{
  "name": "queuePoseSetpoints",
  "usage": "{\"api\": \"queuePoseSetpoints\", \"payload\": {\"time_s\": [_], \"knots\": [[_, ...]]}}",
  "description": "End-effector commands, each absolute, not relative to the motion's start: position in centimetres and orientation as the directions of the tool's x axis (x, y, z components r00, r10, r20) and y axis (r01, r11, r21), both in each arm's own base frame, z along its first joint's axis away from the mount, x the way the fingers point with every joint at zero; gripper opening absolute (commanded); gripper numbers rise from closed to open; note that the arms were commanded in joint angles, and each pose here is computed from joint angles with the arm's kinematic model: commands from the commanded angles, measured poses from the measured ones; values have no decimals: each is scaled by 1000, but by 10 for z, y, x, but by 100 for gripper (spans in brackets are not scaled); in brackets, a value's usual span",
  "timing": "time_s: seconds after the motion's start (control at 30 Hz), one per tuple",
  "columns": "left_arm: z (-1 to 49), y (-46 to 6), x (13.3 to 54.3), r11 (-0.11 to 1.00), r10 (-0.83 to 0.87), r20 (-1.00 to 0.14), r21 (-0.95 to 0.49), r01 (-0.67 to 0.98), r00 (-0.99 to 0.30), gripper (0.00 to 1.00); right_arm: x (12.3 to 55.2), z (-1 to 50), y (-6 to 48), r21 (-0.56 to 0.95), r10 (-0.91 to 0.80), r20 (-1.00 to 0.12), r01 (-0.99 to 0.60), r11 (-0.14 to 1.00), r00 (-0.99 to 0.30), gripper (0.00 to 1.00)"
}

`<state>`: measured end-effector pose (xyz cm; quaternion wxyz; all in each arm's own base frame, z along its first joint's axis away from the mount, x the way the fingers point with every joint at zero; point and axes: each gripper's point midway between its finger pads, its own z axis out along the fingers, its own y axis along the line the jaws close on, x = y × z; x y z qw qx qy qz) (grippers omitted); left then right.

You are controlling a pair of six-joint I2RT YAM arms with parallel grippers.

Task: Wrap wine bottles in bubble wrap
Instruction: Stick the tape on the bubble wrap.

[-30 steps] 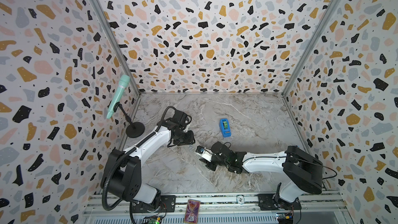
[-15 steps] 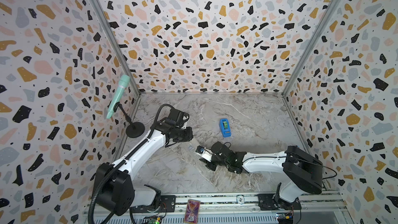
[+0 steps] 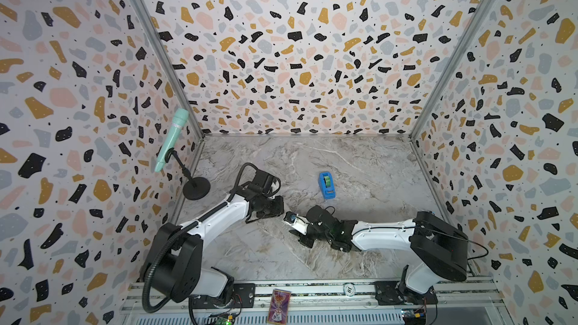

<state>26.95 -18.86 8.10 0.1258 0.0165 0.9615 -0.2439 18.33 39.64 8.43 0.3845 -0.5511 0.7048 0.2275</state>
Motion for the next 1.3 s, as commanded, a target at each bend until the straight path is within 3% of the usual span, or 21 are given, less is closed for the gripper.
{"api": "queuePoseSetpoints", "payload": {"time_s": [0.0,0.2,0.37,0.47,0.8,1.27], "knots": [[73,-186,277,880,-47,-272,-467,89,-961,10,171,48,380,-67,-699,-701,-962,264,-143,24],[63,-174,270,883,-59,-250,-465,67,-966,11,171,47,380,-66,-702,-697,-963,263,-144,23],[90,-173,279,876,-59,-291,-473,91,-955,23,170,47,380,-67,-704,-696,-963,262,-143,22],[115,-171,287,869,-75,-333,-484,102,-940,24,171,47,379,-70,-706,-693,-963,262,-142,22],[109,-175,287,831,-121,-319,-550,80,-940,12,171,46,379,-71,-708,-691,-962,262,-142,22],[68,-164,267,853,-124,-267,-520,35,-956,11,169,45,380,-68,-712,-688,-965,254,-139,21]]}}
